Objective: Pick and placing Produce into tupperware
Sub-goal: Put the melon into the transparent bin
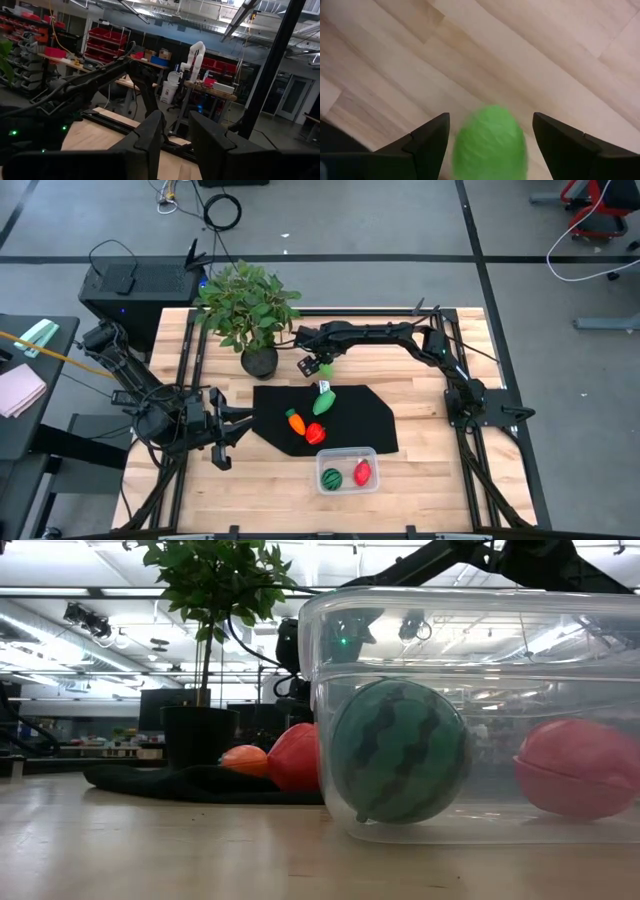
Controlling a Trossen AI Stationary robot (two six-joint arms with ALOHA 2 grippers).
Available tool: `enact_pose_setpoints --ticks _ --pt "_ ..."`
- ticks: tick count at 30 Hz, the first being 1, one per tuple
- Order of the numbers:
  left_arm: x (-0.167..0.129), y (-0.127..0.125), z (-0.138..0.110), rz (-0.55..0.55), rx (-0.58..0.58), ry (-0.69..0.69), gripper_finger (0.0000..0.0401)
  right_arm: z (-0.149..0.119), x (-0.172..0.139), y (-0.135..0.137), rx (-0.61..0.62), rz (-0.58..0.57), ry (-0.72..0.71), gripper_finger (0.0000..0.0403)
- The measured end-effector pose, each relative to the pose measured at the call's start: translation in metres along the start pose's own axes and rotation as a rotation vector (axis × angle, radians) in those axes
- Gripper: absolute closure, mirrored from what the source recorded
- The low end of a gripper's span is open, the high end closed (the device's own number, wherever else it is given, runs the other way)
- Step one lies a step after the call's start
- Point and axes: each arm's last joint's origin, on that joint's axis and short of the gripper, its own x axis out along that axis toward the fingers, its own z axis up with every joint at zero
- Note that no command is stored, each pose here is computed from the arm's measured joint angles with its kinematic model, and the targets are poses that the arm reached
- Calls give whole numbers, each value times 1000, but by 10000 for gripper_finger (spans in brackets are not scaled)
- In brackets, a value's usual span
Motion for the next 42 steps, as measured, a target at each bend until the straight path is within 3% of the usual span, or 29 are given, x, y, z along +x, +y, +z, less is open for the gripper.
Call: enact_pose_setpoints --ticks 18,30,38,42 --pt "0 0 0 0 3 0 294 -11 1 3 -23 -27 52 117" --pt "0 0 0 0 4 0 294 -24 11 2 -44 -54 76 193" --pt "0 0 0 -1 4 1 294 -23 6 0 -96 -85 65 164" --pt "0 0 0 0 8 2 294 -18 -16 -5 -102 -86 22 172"
